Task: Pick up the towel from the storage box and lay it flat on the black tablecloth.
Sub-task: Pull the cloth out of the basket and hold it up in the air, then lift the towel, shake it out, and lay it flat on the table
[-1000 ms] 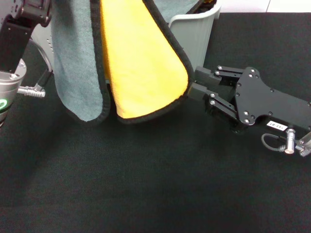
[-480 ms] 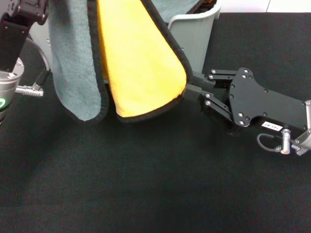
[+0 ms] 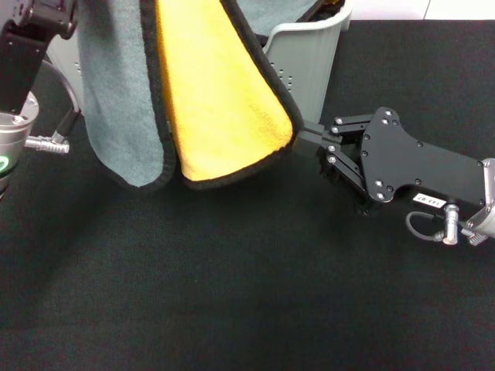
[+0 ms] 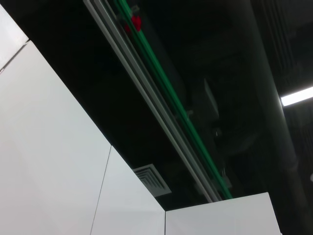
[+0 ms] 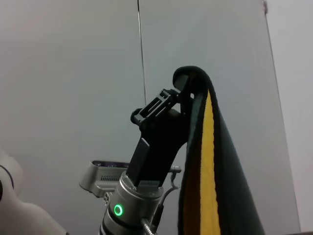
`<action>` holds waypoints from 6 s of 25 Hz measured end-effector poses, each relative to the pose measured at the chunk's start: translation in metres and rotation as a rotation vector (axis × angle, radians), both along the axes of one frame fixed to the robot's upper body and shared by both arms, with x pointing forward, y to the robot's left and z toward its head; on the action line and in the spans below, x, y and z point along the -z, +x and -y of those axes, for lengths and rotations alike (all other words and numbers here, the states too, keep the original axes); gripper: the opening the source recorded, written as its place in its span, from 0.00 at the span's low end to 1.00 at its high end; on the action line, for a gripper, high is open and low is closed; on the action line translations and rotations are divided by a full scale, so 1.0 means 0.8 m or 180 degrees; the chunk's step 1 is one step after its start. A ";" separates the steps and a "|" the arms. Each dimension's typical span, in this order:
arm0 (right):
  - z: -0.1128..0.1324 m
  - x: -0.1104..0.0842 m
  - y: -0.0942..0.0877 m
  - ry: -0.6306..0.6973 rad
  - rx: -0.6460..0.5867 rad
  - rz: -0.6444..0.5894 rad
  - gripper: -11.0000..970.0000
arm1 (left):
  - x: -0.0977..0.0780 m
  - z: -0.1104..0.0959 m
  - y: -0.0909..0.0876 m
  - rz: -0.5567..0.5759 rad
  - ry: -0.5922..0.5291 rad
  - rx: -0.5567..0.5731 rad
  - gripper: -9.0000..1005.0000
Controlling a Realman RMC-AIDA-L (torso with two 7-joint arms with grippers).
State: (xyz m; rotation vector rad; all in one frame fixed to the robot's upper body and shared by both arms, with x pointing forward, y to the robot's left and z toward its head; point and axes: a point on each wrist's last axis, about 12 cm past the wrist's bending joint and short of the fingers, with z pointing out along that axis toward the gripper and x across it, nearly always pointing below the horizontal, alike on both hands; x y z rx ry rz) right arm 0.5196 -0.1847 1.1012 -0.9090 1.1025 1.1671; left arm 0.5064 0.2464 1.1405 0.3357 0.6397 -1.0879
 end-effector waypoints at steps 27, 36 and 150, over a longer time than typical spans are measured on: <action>0.051 -0.133 0.053 0.0068 -0.0017 0.0831 0.01 | 0.108 -0.035 -0.084 -0.1480 0.0437 -0.0457 0.03; 0.042 -0.189 0.051 -0.0291 -0.0247 0.1069 0.01 | 0.133 -0.007 -0.078 -0.1883 0.1086 0.0033 0.10; 0.101 -0.212 -0.055 -0.1348 -0.0568 0.0832 0.01 | 0.063 -0.072 -0.107 -0.0842 0.1167 0.0658 0.01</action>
